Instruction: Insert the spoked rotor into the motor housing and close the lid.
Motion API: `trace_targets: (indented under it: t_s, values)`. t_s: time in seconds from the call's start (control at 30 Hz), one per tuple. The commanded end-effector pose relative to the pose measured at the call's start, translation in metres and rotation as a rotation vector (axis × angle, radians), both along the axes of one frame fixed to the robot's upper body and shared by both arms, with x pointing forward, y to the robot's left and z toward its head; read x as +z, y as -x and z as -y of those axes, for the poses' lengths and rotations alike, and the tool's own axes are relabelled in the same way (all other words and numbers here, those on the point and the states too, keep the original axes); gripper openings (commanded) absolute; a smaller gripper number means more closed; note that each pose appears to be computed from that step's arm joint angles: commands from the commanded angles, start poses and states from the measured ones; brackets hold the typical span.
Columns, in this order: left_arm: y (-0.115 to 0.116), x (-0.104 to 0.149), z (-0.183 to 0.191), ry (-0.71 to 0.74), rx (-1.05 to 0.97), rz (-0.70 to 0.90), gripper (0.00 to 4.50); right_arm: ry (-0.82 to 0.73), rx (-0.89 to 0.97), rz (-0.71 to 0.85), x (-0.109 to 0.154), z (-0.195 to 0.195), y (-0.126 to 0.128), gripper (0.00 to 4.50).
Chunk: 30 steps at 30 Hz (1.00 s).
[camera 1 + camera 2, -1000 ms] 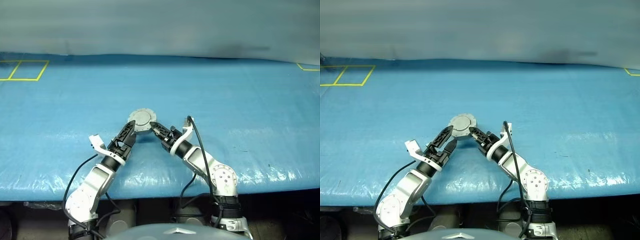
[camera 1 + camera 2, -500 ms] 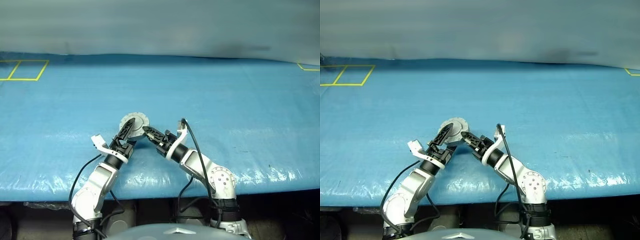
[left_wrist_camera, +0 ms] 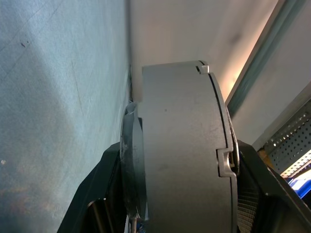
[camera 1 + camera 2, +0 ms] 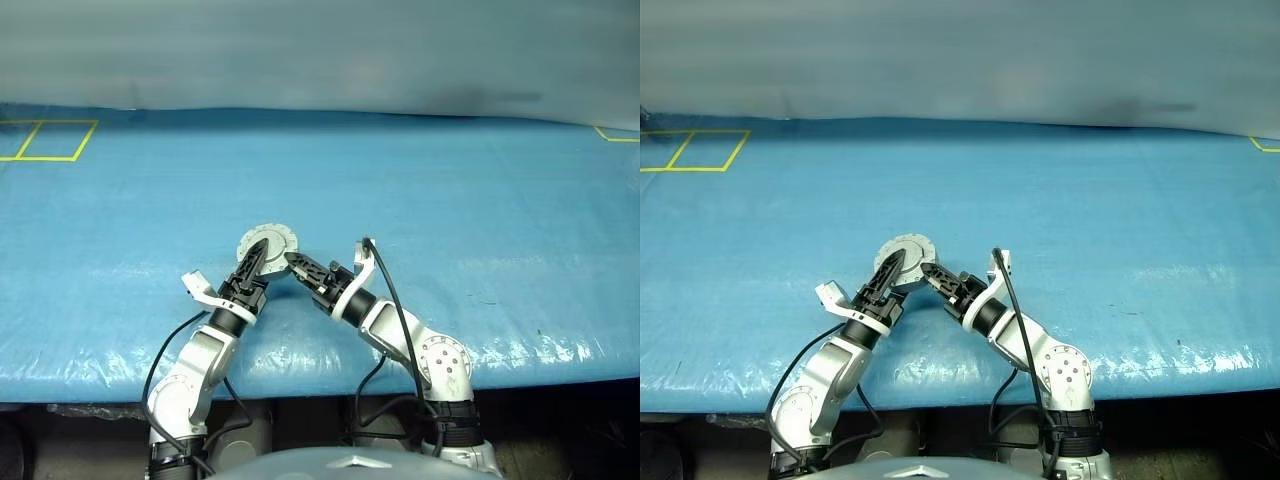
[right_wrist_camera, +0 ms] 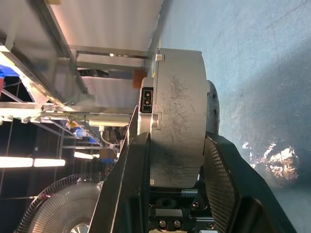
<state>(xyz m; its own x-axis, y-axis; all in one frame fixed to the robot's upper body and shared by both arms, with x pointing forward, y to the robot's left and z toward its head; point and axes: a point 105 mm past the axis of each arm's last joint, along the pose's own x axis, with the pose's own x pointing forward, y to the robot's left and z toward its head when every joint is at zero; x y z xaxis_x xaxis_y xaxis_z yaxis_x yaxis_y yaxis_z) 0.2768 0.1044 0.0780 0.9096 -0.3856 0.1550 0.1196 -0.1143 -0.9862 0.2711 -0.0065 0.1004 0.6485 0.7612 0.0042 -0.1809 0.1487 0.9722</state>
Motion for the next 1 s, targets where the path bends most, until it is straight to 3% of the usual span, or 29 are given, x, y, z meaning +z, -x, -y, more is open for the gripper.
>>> trace_targets:
  t_s: [0.03, 0.13, 0.23, 0.3, 0.5, 0.63, 0.73, 1.0]
  values:
    - [-0.004, 0.012, 0.009, 0.042, 0.014, 0.027, 2.44, -0.090, 0.052, 0.143, 0.034, -0.010, 0.012, 2.50]
    - [-0.010, 0.016, 0.004, 0.014, 0.031, 0.039, 2.44, -0.027, 0.043, 0.186, 0.030, -0.003, 0.014, 3.50]
    - [-0.020, 0.018, -0.004, -0.039, 0.059, 0.045, 2.44, 0.190, 0.038, 0.250, 0.009, 0.008, 0.016, 4.48]
    - [-0.028, 0.017, -0.012, -0.079, 0.086, 0.037, 2.44, 0.382, 0.059, 0.327, -0.007, 0.014, 0.019, 4.50]
    - [-0.079, 0.016, -0.057, -0.274, 0.258, 0.035, 2.44, 0.685, -0.092, 0.507, -0.023, 0.047, 0.016, 4.50]
    - [-0.108, 0.020, -0.073, -0.306, 0.311, 0.034, 2.44, 0.924, -0.091, 0.670, -0.036, 0.056, 0.019, 4.50]
    - [-0.133, 0.025, -0.084, -0.318, 0.350, 0.015, 2.44, 1.081, -0.194, 0.771, -0.042, 0.069, 0.015, 4.50]
    - [-0.170, 0.027, -0.088, -0.344, 0.368, -0.055, 2.44, 1.127, -0.286, 0.798, -0.046, 0.076, 0.014, 4.50]
